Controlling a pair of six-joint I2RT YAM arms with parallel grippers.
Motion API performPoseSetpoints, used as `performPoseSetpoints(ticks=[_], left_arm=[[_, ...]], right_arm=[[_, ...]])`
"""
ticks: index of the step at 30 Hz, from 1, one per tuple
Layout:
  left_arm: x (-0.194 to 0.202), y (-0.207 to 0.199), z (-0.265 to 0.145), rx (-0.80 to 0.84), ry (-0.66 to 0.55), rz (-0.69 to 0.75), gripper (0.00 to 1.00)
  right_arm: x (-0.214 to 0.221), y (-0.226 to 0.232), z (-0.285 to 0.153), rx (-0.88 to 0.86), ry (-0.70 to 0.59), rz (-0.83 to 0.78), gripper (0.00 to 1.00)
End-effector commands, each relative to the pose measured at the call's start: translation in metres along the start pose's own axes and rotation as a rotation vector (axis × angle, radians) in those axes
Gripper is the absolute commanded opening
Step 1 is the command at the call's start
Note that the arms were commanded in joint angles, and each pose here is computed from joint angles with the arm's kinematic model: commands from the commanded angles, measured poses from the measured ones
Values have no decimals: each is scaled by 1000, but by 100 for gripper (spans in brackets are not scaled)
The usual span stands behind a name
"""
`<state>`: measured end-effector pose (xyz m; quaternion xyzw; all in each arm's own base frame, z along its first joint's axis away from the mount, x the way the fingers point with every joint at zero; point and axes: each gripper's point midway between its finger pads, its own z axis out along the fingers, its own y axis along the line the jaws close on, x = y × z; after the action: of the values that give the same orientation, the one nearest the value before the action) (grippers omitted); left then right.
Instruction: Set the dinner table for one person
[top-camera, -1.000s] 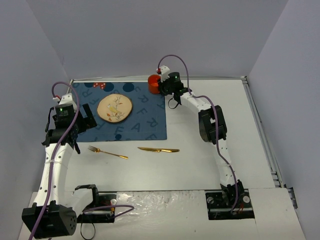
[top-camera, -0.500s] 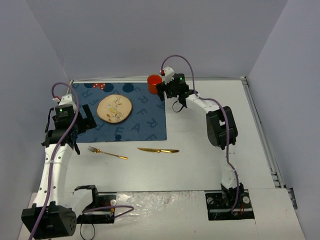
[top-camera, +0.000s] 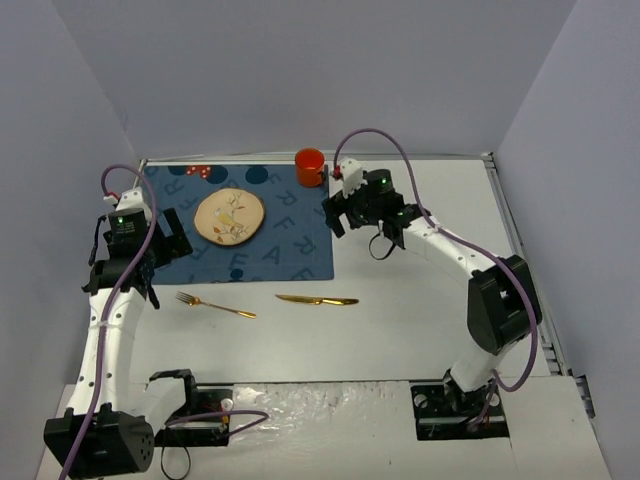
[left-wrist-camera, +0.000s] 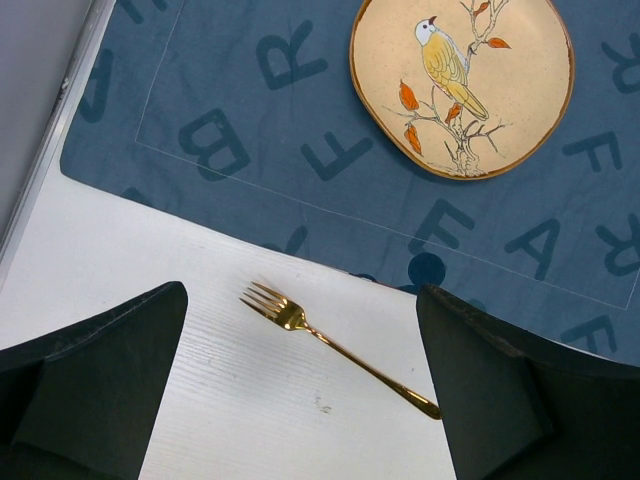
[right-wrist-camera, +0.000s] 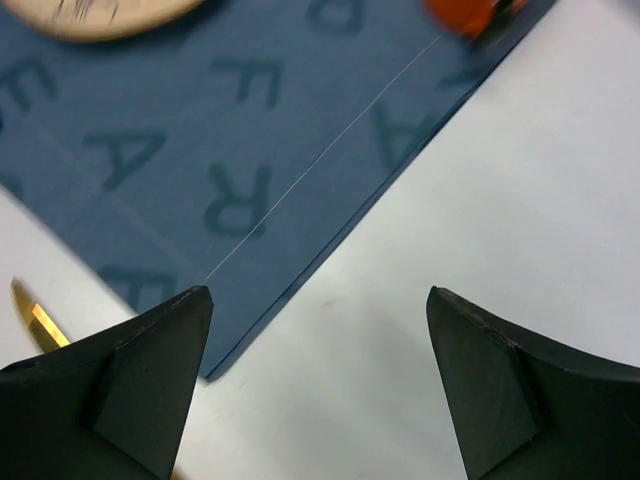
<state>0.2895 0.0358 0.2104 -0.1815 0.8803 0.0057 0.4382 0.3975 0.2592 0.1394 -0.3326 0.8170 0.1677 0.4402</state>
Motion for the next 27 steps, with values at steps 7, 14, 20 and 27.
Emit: performPoseSetpoints(ticks=[7, 14, 20, 27], left_arm=[[-20, -2, -9, 15, -84, -16, 97], [-20, -2, -9, 15, -84, -16, 97], [-19, -2, -7, 14, -78, -16, 97], [-20, -2, -8, 15, -81, -17, 97]], right_arm=[[109, 116, -14, -192, 318, -80, 82], [152, 133, -18, -200, 470, -154, 80], [170, 133, -12, -206, 554, -201, 78], [184, 136, -12, -194, 651, -263, 71]])
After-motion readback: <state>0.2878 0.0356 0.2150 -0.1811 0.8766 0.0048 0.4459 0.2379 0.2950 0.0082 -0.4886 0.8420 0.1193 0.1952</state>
